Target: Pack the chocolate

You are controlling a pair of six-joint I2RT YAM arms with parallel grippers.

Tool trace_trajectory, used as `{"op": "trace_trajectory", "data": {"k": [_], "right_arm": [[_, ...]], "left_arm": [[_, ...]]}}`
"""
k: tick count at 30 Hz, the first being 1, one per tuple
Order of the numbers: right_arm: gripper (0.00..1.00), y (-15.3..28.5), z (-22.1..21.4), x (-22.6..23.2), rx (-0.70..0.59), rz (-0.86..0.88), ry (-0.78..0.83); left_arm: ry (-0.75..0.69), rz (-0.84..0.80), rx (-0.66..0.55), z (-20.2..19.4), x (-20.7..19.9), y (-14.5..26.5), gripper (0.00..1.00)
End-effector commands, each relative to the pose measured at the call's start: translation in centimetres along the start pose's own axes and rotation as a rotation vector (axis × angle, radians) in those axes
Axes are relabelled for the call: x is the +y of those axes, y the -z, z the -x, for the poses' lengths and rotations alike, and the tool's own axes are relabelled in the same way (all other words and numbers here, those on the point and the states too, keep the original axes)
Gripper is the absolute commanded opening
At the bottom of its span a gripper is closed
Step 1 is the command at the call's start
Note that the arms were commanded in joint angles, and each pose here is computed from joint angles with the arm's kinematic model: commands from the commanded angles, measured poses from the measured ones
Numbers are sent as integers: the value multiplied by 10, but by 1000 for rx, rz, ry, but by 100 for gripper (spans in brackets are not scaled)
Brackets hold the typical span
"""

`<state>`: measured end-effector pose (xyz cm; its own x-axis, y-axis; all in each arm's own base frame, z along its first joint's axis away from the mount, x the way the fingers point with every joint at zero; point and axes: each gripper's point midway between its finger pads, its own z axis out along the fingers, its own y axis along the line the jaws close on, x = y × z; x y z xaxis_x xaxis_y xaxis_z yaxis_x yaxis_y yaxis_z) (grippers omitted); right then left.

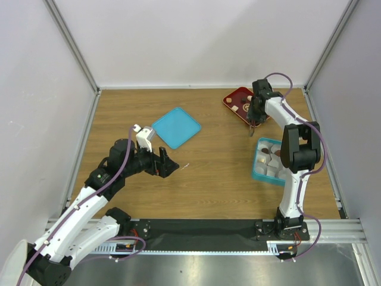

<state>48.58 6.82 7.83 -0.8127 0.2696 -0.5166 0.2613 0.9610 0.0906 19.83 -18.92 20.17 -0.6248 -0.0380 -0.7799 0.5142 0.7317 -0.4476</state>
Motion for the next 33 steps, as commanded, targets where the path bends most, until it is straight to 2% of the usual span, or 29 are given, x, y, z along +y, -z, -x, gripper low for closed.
{"op": "trace_trajectory", "data": {"k": [1,13,19,20,30,33], "right_arm": [[36,46,42,10,-126,64,16],[34,89,48,10,-148,99,25],[34,118,32,-13,-110,35,1],[34,133,32,-17,-127,37,-8],[35,197,-65,-71,-66,-23,-49],[35,198,-106,-81,-7,-10,-66]], "left_arm": [[-16,9,-18,5,3,-1,100],[-17,4,-23,6,2,1,100],[-20,-11,-23,7,-1,0,100],[-21,-14,-23,7,-2,1,100],[-31,-56,-52,10,-11,8,100],[-35,-73,-58,12,-14,9,100]]}}
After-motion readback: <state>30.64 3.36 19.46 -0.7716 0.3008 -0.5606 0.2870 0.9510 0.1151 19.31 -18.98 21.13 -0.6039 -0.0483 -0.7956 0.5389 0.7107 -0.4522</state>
